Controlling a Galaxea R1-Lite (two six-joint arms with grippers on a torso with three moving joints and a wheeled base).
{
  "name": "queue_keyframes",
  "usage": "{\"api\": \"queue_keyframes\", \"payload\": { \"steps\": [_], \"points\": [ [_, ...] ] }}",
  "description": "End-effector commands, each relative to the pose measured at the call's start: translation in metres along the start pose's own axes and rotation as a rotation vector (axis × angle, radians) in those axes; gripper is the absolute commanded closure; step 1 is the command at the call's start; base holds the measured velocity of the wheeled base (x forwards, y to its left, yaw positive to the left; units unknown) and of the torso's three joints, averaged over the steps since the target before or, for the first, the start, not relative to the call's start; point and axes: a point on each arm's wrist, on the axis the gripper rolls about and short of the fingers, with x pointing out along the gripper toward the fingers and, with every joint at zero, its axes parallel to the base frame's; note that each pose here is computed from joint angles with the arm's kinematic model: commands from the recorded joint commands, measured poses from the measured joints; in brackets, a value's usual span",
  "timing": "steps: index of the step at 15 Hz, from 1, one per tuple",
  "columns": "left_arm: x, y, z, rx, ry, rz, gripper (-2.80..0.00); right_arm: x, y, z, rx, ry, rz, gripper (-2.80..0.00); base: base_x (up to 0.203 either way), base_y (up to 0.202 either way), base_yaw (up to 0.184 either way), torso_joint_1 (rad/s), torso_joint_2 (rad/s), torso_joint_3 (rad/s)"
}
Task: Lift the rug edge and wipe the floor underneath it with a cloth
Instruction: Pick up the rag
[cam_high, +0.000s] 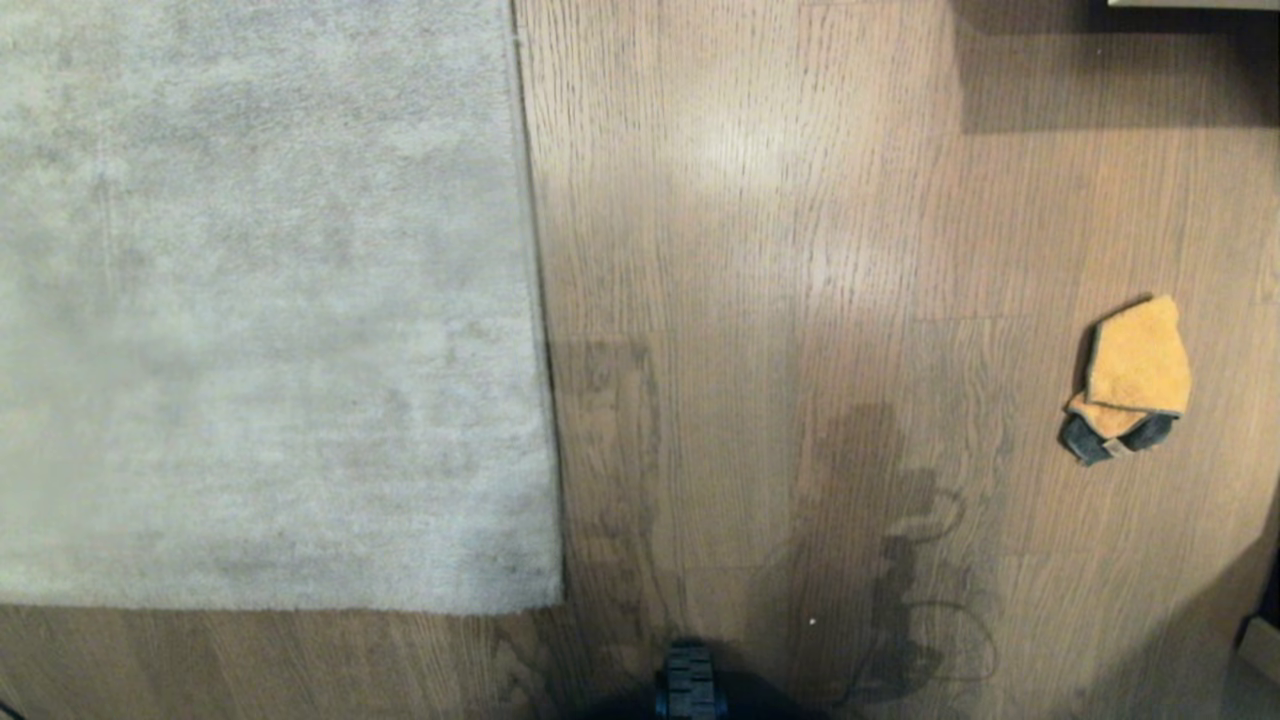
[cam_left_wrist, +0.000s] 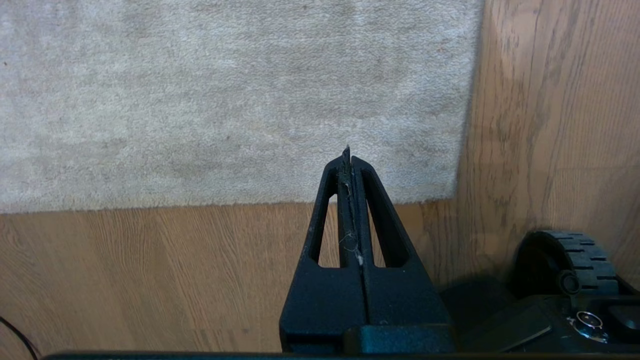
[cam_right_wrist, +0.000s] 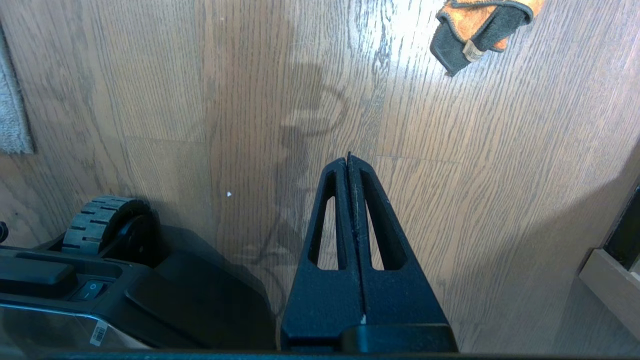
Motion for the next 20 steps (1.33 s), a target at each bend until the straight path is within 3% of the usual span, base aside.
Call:
{"api": "queue_keyframes", "payload": {
  "steps": [1,3,6,10,16,20],
  "points": [
    [0.000,0.000,0.000,0.000,0.000,0.000,0.00,0.000,0.000,0.000,-0.001,-0.001,0.001,0.00,0.000,0.000,0.000,0.000,0.00,0.000],
    [0.000,0.000,0.000,0.000,0.000,0.000,0.00,0.000,0.000,0.000,-0.043,-0.001,0.003,0.00,0.000,0.000,0.000,0.000,0.00,0.000],
    [0.000,0.000,0.000,0.000,0.000,0.000,0.00,0.002,0.000,0.003,-0.039,0.020,0.003,0.00,0.000,0.000,0.000,0.000,0.00,0.000],
    [0.000,0.000,0.000,0.000,0.000,0.000,0.00,0.028,-0.004,0.027,0.024,0.145,0.001,0.00,0.000,0.000,0.000,0.000,0.00,0.000],
    [0.000,0.000,0.000,0.000,0.000,0.000,0.00,0.079,-0.017,0.057,0.093,0.343,-0.082,0.00,0.000,0.000,0.000,0.000,0.00,0.000],
    [0.000,0.000,0.000,0.000,0.000,0.000,0.00,0.112,-0.026,0.077,0.072,0.374,-0.088,0.00,0.000,0.000,0.000,0.000,0.00,0.000]
  ]
}}
